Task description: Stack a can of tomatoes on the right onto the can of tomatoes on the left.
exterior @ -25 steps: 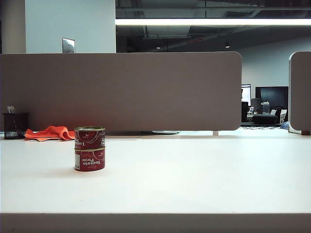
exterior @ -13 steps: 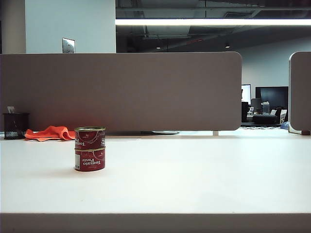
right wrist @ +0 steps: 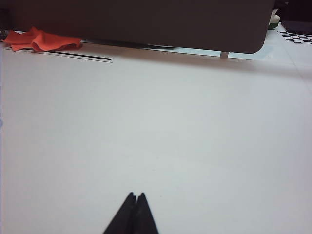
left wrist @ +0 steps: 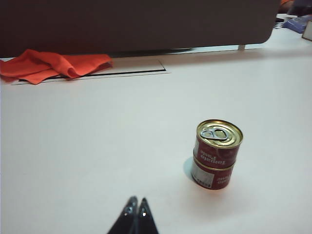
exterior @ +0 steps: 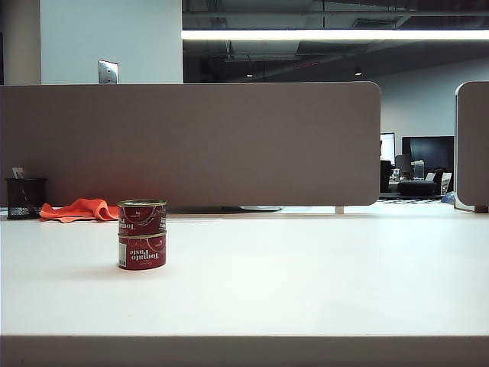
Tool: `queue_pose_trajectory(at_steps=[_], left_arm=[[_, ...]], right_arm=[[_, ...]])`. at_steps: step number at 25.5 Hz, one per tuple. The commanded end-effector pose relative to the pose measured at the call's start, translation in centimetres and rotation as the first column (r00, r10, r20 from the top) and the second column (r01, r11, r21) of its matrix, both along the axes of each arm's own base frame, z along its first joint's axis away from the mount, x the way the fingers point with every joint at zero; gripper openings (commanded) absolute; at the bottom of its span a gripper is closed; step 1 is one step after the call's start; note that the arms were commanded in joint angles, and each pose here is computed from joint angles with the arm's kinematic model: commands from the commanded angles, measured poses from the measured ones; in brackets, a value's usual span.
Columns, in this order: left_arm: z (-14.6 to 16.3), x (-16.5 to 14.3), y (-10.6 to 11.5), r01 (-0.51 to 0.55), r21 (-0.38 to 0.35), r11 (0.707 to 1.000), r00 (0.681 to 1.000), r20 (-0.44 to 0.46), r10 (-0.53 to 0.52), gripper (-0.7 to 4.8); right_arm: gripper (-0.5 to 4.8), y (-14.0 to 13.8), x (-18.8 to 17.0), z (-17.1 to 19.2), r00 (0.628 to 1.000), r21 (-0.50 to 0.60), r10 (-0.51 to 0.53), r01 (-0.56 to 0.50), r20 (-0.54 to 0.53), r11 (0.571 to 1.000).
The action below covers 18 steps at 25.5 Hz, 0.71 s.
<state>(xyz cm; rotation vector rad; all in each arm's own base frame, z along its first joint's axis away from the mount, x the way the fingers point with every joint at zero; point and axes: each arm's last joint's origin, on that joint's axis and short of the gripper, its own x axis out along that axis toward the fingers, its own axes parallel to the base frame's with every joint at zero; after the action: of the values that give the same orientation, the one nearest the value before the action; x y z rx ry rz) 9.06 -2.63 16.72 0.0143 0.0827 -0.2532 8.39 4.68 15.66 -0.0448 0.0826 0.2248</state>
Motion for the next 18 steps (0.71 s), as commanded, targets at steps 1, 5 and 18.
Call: queue_pose_trajectory(at_steps=[1,5,18], left_arm=[[0.3,0.0,0.0,0.020,-0.002,1.000,0.999,0.029,-0.020,-0.06],[0.6,0.0,-0.1,0.041,-0.009,0.999,0.998,0.048,-0.041,-0.06],[-0.1,-0.1,0.0,0.035,0.032,0.999,0.999,-0.032,-0.034,-0.05]], right_arm=[[0.00,0.0,0.0,0.0,1.000,0.006,-0.025,0.025,0.010,1.000],[0.00,0.0,0.0,0.0,1.000,0.005,-0.026,0.025,0.010,1.000],[0.00,0.0,0.0,-0.1,1.000,0.003,-0.025,0.025,0.007,1.000]])
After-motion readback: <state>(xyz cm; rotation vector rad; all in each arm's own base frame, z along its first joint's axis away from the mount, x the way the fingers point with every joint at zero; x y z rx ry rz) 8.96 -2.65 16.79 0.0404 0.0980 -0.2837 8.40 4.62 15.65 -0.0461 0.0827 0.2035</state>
